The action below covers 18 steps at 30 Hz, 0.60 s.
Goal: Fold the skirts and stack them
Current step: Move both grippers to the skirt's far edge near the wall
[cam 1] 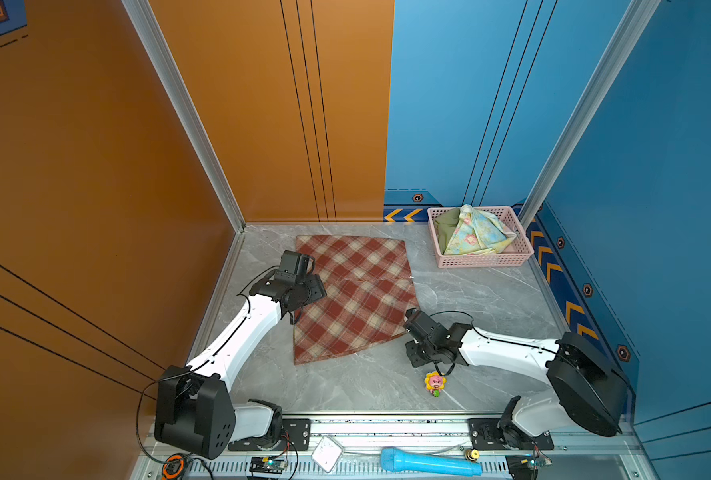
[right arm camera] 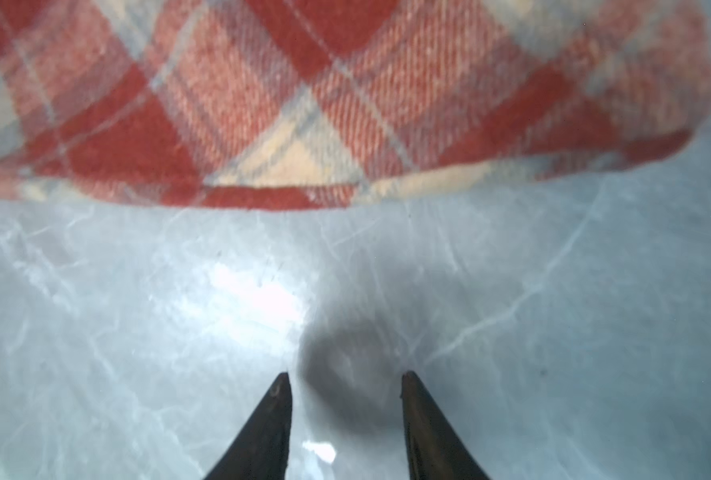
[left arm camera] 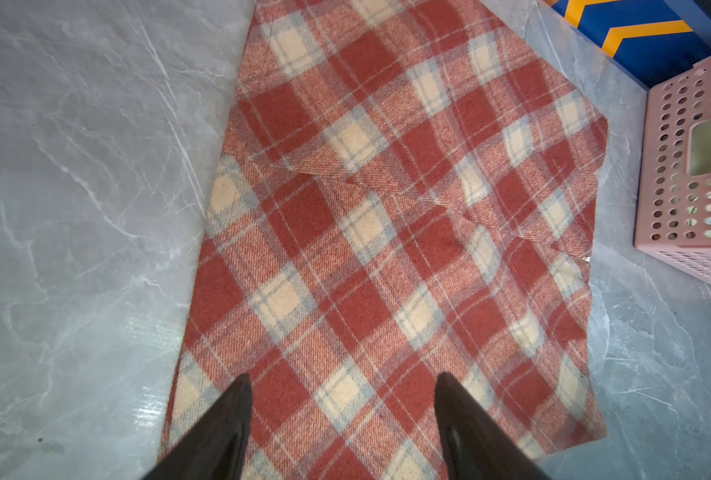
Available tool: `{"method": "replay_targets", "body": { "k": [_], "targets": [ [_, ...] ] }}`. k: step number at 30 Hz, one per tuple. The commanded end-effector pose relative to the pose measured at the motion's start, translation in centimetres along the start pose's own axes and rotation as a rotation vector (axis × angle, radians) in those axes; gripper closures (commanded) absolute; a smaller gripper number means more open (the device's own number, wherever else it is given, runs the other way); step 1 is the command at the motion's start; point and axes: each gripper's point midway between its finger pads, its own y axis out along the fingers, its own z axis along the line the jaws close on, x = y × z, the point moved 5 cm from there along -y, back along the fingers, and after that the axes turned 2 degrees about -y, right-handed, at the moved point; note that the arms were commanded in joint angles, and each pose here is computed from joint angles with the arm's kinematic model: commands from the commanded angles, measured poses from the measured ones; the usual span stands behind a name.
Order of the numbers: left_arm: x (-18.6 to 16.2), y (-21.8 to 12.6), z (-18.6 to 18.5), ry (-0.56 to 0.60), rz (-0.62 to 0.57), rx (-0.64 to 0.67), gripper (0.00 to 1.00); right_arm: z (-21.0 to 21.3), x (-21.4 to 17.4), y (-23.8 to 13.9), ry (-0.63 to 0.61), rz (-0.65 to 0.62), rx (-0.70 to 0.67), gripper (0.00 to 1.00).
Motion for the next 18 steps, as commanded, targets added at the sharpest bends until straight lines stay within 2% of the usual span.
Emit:
{"method": "replay_targets", "body": {
  "k": [1,5,8,18],
  "targets": [
    [1.5,0.2,-0.6,0.014,-0.025,0.006,0.29,-1.0,1.1,-2.3,0.037,-0.061,-0.022,0.55],
    [2.7,1.6,-1.2,0.039,-0.019,0.031,0.29,-1.7,6.3,-4.2,0.084,-0.160,0.007,0.54],
    [3.9,3.1,-1.5,0.054,-0.008,0.053,0.28,-2.7,11.1,-3.9,0.147,-0.217,0.025,0.52],
    [11.0,9.5,0.6,0.016,-0.004,0.125,0.23,-6.8,24.1,1.8,0.248,-0.282,-0.021,0.38]
  ]
}}
